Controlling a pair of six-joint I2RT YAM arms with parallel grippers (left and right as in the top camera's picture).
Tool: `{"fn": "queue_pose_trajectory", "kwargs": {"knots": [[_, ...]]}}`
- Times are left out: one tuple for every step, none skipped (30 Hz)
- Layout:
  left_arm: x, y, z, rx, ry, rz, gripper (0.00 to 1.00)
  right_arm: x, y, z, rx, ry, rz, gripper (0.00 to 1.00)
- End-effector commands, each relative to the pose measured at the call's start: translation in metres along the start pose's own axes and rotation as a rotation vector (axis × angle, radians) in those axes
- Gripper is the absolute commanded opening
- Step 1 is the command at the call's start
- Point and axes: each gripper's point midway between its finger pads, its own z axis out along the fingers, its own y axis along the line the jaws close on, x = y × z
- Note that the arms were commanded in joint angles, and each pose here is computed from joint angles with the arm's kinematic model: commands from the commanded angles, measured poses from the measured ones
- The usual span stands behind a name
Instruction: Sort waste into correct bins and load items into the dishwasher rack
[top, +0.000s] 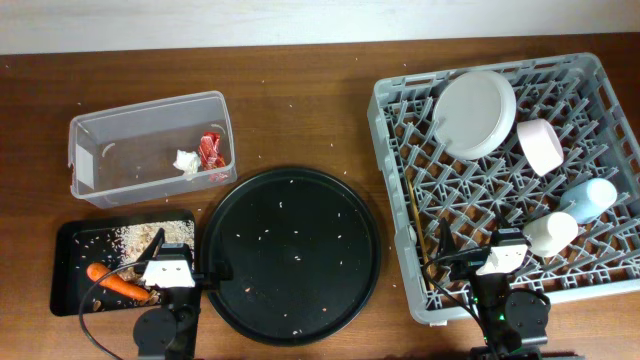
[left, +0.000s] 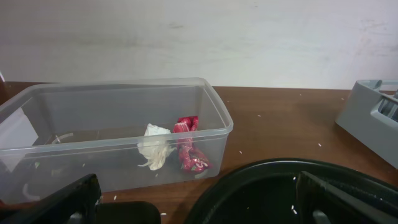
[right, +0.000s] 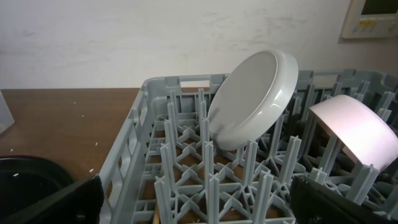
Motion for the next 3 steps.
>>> {"fn": "queue_pose_trajectory", "kwargs": {"knots": [[0.0016,-0.0009,-0.0001,0.004,0.002,-0.003,0.99,0.0024,0.0025,0.0001,-0.013,0.001,-0.008,0.98],[0.0016,-0.0009,-0.0001,0.004,0.002,-0.003,0.99,0.0024,0.0025,0.0001,-0.013,0.001,-0.008,0.98],[0.0014,-0.0009,-0.0001,0.004,0.001,-0.003,0.99,0.0024,0.0025,0.0001,-0.013,0.001,-0.008,0.98]]}}
